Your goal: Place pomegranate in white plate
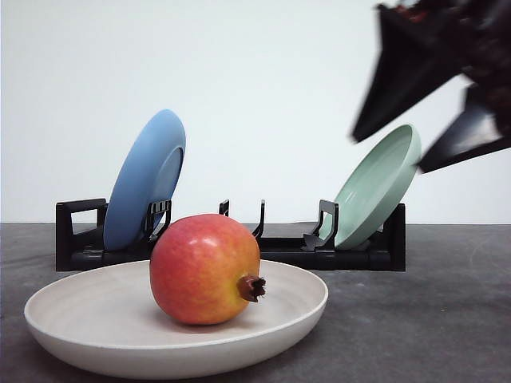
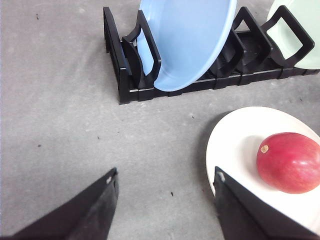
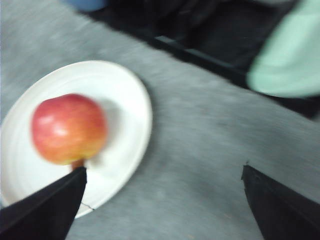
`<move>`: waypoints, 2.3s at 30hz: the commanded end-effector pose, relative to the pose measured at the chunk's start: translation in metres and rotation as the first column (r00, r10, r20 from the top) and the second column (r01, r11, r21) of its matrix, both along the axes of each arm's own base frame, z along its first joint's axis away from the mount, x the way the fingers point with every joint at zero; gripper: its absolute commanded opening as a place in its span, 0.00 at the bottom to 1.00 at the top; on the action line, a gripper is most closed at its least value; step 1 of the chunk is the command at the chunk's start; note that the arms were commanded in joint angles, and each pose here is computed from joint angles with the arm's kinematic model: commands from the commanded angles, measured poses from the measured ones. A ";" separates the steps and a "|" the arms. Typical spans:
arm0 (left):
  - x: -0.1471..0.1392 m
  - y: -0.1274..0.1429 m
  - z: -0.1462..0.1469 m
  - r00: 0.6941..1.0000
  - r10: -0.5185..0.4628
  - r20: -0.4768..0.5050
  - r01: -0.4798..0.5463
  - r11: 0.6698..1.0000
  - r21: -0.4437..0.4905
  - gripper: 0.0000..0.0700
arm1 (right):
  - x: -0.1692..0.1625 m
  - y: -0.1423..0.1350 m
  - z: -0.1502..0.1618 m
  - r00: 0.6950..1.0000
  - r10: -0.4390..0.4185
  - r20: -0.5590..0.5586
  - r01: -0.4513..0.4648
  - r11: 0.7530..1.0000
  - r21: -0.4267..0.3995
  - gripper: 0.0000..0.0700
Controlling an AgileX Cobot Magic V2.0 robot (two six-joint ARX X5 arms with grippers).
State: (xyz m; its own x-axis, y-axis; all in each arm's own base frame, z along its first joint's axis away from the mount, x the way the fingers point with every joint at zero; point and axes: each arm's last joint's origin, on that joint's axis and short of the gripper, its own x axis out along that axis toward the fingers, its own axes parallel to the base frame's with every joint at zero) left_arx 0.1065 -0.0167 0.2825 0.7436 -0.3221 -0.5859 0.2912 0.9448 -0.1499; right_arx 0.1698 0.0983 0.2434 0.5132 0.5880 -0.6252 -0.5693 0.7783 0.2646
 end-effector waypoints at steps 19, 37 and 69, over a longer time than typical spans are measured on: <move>0.001 0.000 0.003 1.000 -0.005 0.014 0.005 1.000 0.002 0.00 | -0.004 -0.054 0.019 0.962 -0.260 0.080 0.258 0.966 0.033 0.02; 0.001 0.000 0.003 1.000 0.000 0.013 0.000 1.000 -0.005 0.00 | -0.003 -0.054 0.020 0.961 -0.258 0.097 0.255 0.966 0.039 0.02; -0.009 0.020 -0.113 0.817 0.336 0.469 -0.366 0.930 -0.029 0.00 | -0.003 -0.054 0.020 0.961 -0.258 0.097 0.255 0.966 0.039 0.02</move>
